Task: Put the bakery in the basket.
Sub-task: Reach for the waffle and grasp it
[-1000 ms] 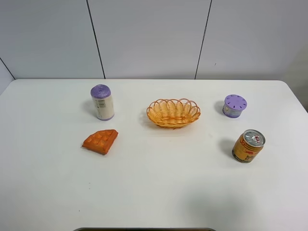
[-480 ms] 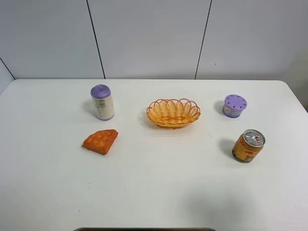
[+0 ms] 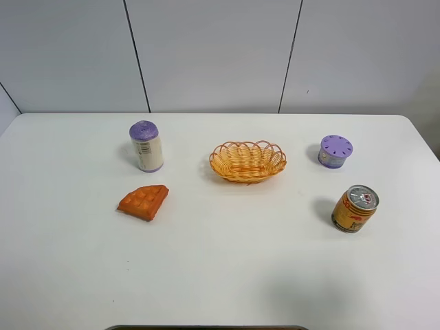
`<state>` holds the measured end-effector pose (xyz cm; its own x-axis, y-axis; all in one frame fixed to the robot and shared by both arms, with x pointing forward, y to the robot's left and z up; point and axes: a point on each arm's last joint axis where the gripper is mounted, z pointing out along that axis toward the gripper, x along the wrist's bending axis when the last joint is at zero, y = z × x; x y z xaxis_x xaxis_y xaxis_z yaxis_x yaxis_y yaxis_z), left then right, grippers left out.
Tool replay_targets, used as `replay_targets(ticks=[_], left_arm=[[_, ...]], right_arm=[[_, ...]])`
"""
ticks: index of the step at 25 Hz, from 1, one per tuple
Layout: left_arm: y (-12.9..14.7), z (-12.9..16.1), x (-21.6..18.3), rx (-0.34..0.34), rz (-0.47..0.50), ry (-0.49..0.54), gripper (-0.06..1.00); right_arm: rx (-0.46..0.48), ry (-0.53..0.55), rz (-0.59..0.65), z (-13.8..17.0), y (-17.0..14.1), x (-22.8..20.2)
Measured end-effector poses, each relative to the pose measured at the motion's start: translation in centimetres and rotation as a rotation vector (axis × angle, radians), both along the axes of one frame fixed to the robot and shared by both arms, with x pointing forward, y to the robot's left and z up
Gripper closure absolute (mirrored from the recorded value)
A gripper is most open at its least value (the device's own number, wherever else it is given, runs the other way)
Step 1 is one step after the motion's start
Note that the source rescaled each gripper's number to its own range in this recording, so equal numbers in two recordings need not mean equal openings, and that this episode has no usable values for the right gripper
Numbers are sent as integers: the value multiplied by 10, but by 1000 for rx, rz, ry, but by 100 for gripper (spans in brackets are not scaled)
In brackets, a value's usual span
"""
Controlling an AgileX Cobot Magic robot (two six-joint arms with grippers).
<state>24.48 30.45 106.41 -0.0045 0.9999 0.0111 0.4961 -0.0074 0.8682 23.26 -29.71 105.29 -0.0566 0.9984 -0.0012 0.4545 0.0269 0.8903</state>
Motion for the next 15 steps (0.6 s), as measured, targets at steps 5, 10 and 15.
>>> replay_targets(ticks=[5,10,15], left_arm=[[-1,29,22,-1,-2,23,-6],[-2,43,56,3,-5,86,-6],[-3,56,91,17,-18,92,-6]], right_arm=[[0,0,0,0,0,0],[0,0,0,0,0,0],[0,0,0,0,0,0]])
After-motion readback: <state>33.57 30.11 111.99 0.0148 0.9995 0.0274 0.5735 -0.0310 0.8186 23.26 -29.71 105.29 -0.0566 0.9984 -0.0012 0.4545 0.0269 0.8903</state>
